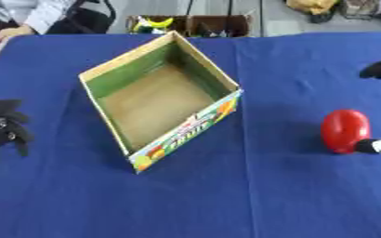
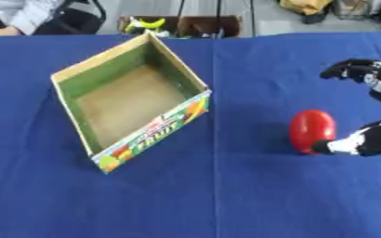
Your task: Pick up objects on the table and place them in the box.
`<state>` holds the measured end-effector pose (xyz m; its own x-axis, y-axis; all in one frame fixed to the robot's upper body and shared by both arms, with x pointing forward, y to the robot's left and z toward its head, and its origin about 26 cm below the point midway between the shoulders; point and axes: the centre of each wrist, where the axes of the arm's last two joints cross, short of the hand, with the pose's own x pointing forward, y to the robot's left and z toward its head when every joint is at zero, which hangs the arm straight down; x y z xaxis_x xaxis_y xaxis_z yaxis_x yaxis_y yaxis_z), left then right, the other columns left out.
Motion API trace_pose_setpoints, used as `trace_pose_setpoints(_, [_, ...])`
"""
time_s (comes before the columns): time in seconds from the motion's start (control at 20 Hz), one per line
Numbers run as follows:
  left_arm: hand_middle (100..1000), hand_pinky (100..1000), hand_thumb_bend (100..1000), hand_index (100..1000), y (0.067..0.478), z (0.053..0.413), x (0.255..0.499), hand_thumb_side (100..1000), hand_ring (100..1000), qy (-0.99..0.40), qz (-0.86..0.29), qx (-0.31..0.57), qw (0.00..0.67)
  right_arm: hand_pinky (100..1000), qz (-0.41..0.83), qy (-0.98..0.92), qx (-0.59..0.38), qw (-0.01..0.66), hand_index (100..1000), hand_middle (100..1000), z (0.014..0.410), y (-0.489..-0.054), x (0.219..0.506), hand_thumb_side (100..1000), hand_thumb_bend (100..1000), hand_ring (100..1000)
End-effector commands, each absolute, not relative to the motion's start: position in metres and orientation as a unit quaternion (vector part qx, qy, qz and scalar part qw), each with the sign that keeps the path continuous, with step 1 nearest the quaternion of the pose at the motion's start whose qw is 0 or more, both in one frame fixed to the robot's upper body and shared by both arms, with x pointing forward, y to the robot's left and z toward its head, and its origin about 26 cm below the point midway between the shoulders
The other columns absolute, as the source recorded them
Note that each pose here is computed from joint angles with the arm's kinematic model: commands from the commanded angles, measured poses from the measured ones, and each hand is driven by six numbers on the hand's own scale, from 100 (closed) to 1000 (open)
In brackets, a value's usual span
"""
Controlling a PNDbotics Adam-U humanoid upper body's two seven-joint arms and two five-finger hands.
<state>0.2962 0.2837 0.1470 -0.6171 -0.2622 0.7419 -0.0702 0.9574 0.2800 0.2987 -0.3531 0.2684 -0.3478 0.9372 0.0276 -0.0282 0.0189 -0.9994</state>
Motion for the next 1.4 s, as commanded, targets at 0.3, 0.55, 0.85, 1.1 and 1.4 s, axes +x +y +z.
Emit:
trace_pose_setpoints(0.3, [506,267,100,736,0.287,0.153,0.295,916,414,-0.895,-0.122,0.099,0.418,835,0.598,-0.544,-0.388,0.443,936,888,0.278,-0.37,0.315,368,674,879])
trace_pose_setpoints(0.55, [505,267,100,736,0.286,0.153,0.295,917,414,-0.895,-0.122,0.097,0.419,811,0.597,-0.53,-0.386,0.463,932,878,0.277,-0.376,0.325,373,674,854])
trace_pose_setpoints(0.85, [505,266,100,736,0.286,0.152,0.296,917,414,-0.895,-0.121,0.096,0.419,799,0.599,-0.526,-0.369,0.478,934,883,0.273,-0.375,0.334,368,676,849])
trace_pose_setpoints(1.1, [505,266,100,736,0.286,0.152,0.296,918,414,-0.895,-0.12,0.096,0.419,795,0.608,-0.524,-0.354,0.481,928,879,0.271,-0.372,0.336,367,678,848])
trace_pose_setpoints(1.4, [505,267,100,735,0.286,0.152,0.296,919,414,-0.895,-0.119,0.096,0.418,790,0.614,-0.52,-0.341,0.486,918,870,0.265,-0.369,0.337,360,674,845])
